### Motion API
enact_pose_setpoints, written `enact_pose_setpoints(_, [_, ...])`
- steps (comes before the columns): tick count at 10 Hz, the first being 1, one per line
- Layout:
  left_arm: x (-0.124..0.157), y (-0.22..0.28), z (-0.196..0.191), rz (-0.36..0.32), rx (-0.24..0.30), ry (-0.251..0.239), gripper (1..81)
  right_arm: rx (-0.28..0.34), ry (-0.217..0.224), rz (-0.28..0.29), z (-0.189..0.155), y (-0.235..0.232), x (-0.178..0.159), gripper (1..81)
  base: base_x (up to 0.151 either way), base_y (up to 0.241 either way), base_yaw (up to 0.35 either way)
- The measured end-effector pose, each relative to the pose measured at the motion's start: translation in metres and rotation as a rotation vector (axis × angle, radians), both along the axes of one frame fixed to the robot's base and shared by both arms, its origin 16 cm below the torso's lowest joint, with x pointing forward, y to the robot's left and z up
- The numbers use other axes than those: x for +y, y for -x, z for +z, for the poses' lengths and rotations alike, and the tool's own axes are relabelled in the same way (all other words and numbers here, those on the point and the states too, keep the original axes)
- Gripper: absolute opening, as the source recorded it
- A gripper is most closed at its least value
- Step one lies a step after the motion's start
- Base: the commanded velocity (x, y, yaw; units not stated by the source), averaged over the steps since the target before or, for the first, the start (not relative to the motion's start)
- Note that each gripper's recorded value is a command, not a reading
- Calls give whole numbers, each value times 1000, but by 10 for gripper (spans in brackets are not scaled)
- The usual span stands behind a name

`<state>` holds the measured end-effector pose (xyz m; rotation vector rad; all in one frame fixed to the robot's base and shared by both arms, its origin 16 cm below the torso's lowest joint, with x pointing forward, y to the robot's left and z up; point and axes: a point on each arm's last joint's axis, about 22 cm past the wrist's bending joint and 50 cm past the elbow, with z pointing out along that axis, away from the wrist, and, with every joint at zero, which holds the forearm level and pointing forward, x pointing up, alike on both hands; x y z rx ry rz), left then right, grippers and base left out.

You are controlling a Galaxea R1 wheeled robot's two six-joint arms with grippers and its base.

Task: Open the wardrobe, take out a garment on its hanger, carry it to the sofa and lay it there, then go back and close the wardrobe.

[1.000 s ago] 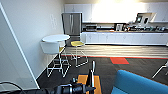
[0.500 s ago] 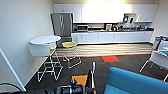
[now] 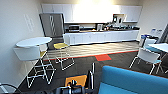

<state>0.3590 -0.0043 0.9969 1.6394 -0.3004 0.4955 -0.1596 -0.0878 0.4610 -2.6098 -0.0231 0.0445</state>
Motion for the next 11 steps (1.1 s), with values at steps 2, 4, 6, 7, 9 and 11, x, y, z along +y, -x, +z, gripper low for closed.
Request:
enact_pose_setpoints(2, [-5,7,5,-18,-19,9,10,-2,-1,0,0,-1,1,811,0,0,-242])
enact_pose_setpoints(4, [-5,8,5,-21,-32,7,10,-11,-7,-2,-1,-9,6,811,0,0,-244])
enact_pose_setpoints(6, [-6,9,4,-24,-33,6,10,-19,-8,5,-2,-15,7,811,0,0,-244])
enact_pose_setpoints(7, [-7,9,4,-25,-34,5,10,-18,-5,7,-2,-14,6,811,0,0,-244])
enact_pose_setpoints(9, [-8,9,3,-25,-33,3,10,-12,1,7,-2,-10,4,811,0,0,-245])
enact_pose_setpoints(11, [-10,12,3,-30,-34,2,10,1,41,15,-8,-1,-15,811,0,0,-245])
